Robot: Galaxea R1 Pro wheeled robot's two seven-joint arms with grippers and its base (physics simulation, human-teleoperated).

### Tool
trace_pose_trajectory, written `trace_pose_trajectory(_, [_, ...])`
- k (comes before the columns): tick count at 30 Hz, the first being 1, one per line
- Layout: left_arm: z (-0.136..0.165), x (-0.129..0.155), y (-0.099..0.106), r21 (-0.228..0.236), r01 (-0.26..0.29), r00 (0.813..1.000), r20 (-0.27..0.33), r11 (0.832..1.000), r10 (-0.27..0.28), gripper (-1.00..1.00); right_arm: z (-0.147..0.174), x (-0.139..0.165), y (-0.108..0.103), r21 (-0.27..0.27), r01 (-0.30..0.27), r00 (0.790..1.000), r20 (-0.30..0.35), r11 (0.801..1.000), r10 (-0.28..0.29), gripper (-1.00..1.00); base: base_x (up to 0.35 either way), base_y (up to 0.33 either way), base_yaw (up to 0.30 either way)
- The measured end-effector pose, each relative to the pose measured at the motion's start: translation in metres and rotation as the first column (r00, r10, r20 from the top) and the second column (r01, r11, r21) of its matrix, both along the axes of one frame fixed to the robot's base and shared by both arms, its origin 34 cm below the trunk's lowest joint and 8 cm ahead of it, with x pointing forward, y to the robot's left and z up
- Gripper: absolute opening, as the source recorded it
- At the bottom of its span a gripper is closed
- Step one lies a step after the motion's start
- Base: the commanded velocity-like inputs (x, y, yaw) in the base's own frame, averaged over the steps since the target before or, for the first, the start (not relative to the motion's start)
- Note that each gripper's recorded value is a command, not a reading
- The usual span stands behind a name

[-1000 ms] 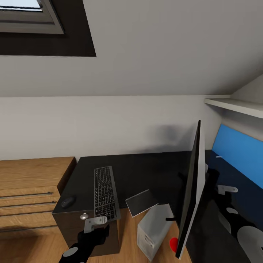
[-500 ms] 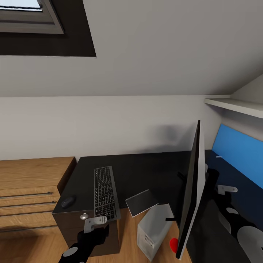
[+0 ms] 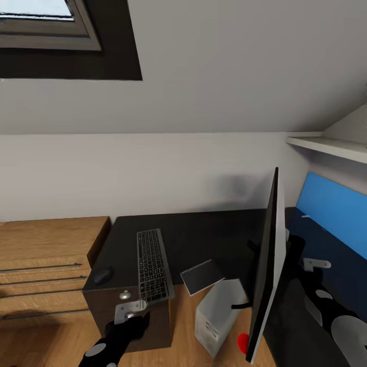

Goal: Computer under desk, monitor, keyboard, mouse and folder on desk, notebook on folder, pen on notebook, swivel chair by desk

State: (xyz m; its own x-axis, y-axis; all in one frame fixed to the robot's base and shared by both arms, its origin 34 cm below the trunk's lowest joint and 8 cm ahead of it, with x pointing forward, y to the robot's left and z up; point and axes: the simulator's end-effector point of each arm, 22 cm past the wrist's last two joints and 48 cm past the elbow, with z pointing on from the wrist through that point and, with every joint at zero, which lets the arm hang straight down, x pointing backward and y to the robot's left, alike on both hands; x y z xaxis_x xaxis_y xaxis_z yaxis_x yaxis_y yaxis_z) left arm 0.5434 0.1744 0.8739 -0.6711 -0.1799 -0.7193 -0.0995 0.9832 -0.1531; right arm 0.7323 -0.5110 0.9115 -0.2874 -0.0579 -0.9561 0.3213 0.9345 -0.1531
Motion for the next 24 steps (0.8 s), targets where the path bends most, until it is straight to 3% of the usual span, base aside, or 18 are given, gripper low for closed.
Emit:
trace_pose_trajectory(10, [-0.0002, 0.0001, 0.0000, 0.000, 0.000, 1.000, 0.000, 1.000, 0.000, 1.00, -0.0004, 0.0003, 0.0009, -0.001, -0.003, 1.000, -0.001, 1.000, 0.003, -1.00, -0.303, 0.124, 0.000])
trace_pose_trajectory(24, [-0.0002, 0.0001, -0.0001, 0.000, 0.000, 1.000, 0.000, 1.000, 0.000, 1.00, -0.0002, 0.0001, 0.0002, -0.004, -0.003, 1.000, -0.002, 1.000, 0.003, -1.00, -0.331, 0.008, 0.000])
